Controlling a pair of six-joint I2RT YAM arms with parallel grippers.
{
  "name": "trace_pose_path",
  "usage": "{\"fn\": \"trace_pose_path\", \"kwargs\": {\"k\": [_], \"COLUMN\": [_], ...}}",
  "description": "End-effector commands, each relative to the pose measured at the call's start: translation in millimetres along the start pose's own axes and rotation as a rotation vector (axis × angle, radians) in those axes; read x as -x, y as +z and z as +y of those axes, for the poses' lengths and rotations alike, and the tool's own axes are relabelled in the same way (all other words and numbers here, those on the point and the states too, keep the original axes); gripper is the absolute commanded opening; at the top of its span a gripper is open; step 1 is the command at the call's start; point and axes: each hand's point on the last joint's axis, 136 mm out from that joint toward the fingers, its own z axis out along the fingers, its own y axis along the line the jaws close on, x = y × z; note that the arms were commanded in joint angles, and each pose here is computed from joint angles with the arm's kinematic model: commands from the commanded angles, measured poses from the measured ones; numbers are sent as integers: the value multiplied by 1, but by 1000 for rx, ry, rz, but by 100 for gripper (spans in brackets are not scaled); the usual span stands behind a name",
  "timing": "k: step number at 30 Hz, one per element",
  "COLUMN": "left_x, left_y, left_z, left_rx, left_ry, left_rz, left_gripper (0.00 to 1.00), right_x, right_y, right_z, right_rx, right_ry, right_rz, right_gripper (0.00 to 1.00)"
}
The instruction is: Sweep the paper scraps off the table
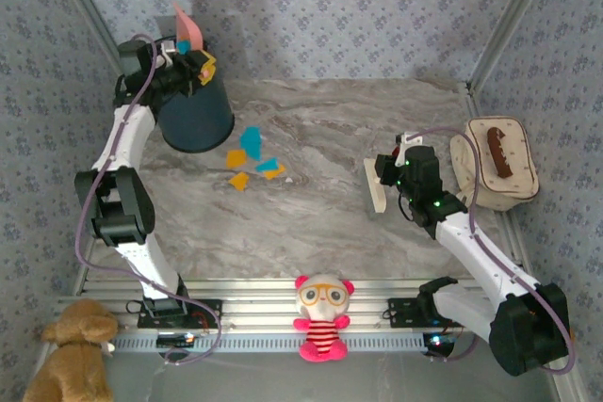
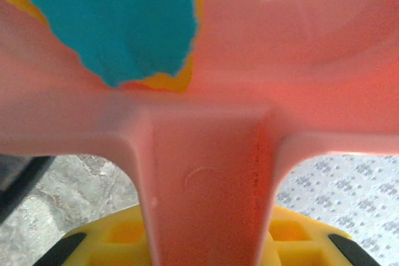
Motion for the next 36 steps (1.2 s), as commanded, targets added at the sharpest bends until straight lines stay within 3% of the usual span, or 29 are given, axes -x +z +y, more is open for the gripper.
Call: {"fn": "trace_pose_path", "kwargs": {"k": [1, 36], "left_x": [3, 3], "left_y": [-13, -12], "left_z": [-47, -73], "left_rx": [-131, -361], "left_ry": [40, -253], "left_rz": [-56, -166], "left_gripper": [0, 0], "right_x": [5, -4], "right_y": [0, 3], "right_z": [1, 0], "right_rx": [10, 12], "right_ry": [24, 36], "right_rz": [-19, -3], "right_gripper": [0, 0]}}
